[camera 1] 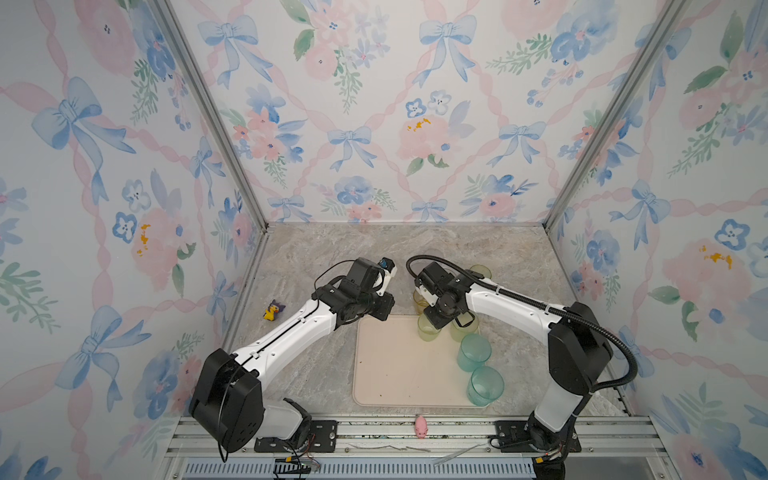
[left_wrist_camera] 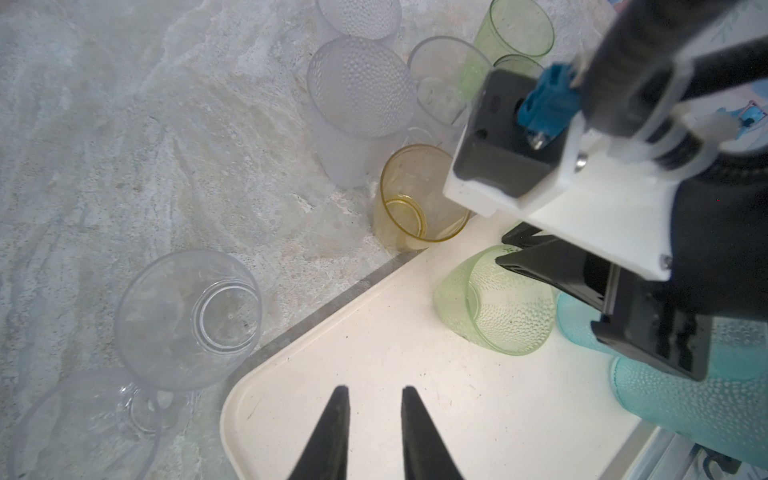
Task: Place the glasses into the tray
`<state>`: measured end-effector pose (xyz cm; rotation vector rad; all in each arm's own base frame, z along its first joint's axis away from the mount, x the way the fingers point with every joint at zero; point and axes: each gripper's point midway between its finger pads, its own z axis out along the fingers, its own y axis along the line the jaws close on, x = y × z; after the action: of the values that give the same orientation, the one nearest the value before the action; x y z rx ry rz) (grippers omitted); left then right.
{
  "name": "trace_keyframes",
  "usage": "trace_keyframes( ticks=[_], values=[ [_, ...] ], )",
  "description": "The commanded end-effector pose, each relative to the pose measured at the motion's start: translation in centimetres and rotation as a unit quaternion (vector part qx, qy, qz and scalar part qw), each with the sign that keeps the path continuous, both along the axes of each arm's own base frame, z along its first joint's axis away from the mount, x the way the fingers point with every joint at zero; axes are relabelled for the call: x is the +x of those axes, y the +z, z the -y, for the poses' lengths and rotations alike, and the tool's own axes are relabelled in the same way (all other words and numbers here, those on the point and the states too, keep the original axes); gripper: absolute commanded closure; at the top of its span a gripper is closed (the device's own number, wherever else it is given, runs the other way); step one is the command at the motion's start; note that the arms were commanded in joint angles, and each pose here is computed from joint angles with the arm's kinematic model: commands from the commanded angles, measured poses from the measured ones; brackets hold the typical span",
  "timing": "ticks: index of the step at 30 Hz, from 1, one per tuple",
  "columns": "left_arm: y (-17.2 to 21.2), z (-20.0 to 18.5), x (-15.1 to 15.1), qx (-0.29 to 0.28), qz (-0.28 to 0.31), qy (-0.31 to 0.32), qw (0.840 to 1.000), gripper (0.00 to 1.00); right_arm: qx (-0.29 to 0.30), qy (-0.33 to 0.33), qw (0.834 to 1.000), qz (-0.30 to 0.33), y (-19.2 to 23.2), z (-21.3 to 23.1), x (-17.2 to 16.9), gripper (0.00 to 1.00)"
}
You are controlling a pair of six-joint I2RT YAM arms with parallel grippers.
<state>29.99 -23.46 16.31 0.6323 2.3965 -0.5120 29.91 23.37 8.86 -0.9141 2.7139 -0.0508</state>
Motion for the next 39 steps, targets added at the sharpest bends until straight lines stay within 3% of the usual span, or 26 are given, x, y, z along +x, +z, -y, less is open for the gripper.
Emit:
trace_keyframes(
  ticks=[1, 6, 11, 20, 30, 39],
  values=[
    [-1.4, -0.2, -1.7, 0.006, -0.031, -0.008, 0.999, 0.75, 0.0, -0.005, 1.0, 0.003, 0.6, 0.5, 0.2, 0.78],
    [-3.6, 0.2, -3.5, 0.01, -0.067, -0.021, 0.997, 0.76, 0.009, -0.008, 1.0, 0.013, 1.7, 0.6, 0.2, 0.66],
    [-5.7, 1.1, -4.9, 0.015, -0.104, -0.031, 0.994, 0.77, 0.056, -0.01, 0.997, 0.047, 5.8, 0.2, 0.1, 0.63],
    [-6.5, 3.8, -3.5, -0.04, -0.094, -0.031, 0.994, 0.77, 0.156, -0.052, 0.978, 0.127, 14.7, 2.4, -0.1, 0.56],
    [-10.1, 5.5, -2.6, -0.03, -0.128, -0.039, 0.991, 0.79, 0.203, -0.129, 0.956, 0.169, 17.8, 8.1, -0.1, 0.55],
    [-10.6, 6.8, -1.3, -0.03, -0.126, -0.043, 0.991, 0.79, 0.206, -0.145, 0.953, 0.17, 17.9, 9.5, -0.3, 0.56]
  ],
)
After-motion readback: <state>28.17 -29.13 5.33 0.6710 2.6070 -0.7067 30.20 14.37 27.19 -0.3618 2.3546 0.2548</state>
